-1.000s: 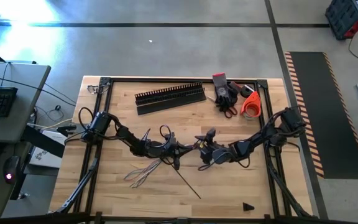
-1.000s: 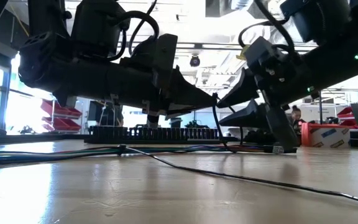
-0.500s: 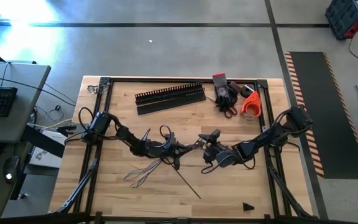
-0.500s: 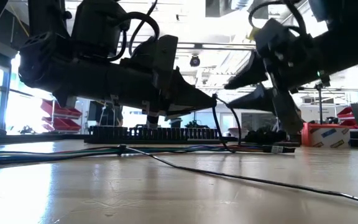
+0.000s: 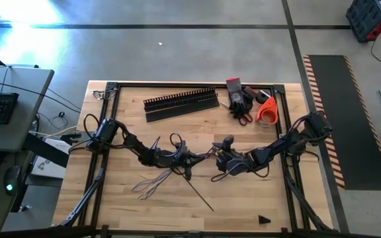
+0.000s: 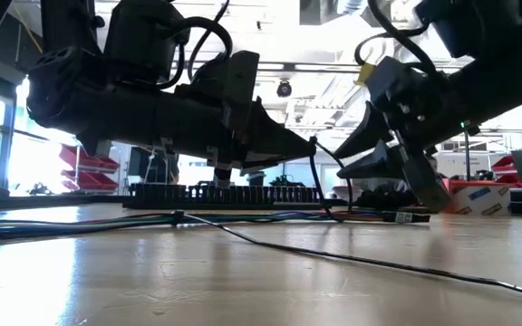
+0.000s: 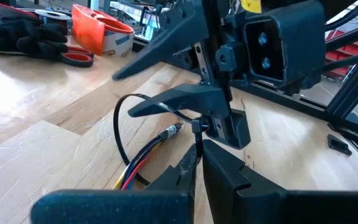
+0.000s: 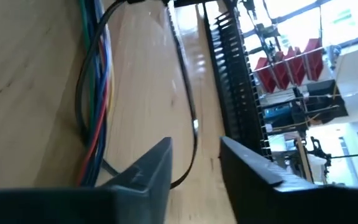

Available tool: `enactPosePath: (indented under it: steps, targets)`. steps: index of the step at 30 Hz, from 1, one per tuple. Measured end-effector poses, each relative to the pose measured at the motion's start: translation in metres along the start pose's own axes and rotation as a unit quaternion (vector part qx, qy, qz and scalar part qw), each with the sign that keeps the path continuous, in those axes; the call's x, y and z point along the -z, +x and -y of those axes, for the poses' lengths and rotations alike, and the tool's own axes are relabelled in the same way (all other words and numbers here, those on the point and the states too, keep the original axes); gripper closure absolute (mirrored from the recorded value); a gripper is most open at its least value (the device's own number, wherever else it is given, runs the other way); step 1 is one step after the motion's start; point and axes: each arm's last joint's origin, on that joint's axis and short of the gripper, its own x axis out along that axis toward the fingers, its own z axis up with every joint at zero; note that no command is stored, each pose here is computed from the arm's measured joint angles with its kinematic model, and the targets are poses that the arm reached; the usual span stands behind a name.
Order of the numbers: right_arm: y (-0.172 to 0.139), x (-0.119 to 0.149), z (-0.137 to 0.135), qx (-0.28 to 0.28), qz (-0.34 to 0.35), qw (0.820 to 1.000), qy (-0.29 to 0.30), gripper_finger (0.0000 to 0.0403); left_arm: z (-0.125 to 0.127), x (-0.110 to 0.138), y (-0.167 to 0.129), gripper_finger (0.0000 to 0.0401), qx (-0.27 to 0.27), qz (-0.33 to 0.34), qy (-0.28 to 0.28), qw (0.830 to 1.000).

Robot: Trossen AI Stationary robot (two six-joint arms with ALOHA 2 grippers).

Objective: Ziptie cables
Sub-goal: Wrap the black zip tie around the colored cable bundle

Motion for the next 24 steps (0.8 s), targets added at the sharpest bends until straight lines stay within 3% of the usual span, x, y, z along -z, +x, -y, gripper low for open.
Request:
enactPosePath:
  steps: [8,24]
  targets:
    - [0.0001,0.0004,-0.0014,-0.018,0.006,1.0,-0.004,0.0396,-0.0007,-0.0003,0.0004,0.0401,0.0,0.0,0.0,1.0]
    - [-0.0002,-0.0084,0.0029,-0.012,0.045,0.999,0.011,0.0403,-0.0081,-0.0032,0.0036,0.0401,0.0,0.0,-0.01,1.0]
